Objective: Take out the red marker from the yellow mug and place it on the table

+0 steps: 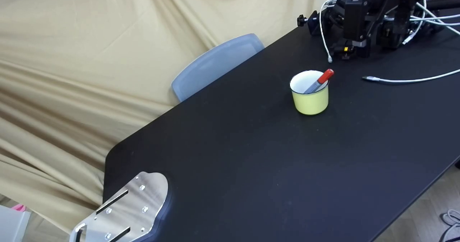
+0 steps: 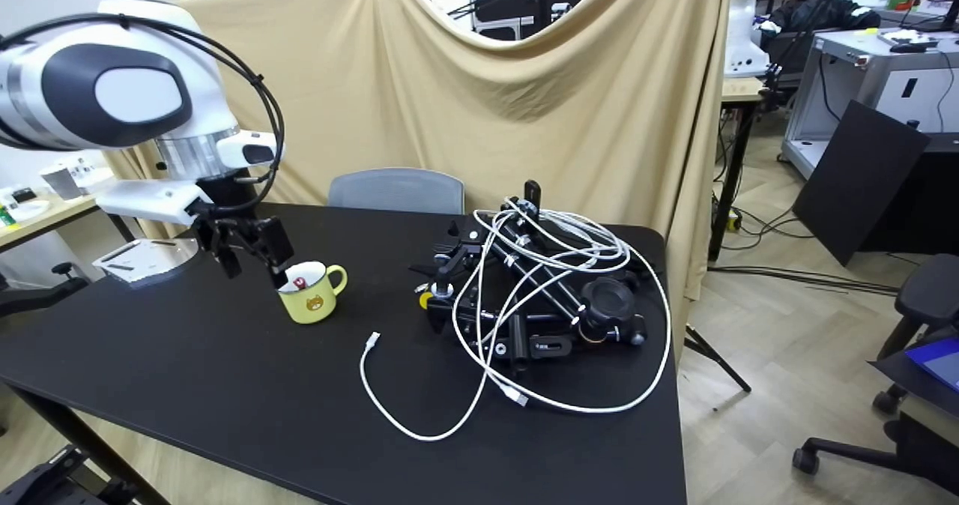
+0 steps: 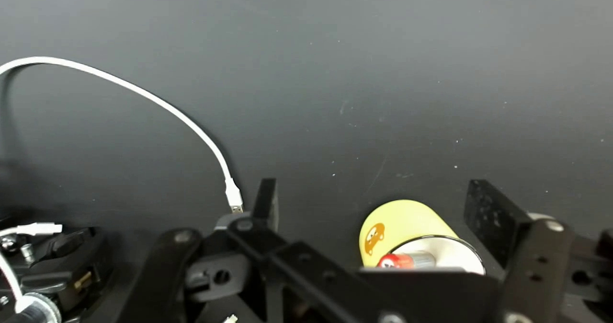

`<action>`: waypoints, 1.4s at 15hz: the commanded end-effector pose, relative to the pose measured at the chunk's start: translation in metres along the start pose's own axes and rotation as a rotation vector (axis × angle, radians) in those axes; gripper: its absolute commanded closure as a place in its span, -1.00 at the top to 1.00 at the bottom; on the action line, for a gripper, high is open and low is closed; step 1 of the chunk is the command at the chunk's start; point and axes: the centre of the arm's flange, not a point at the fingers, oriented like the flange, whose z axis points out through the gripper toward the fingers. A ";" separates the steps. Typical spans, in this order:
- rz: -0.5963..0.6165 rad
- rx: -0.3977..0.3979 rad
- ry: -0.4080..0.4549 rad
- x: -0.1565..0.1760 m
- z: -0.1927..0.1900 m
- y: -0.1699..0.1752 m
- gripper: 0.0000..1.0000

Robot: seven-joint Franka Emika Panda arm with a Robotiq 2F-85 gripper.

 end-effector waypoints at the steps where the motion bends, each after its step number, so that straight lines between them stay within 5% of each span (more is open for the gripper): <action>1: 0.000 0.000 0.001 0.000 0.000 0.000 1.00; 4: -0.008 -0.050 -0.003 0.002 0.001 -0.001 1.00; 9: -0.144 -0.121 0.221 0.028 0.017 -0.017 1.00; 14: -0.199 -0.024 0.330 0.047 0.042 -0.038 1.00; 21: -0.197 0.033 0.325 0.048 0.062 -0.048 1.00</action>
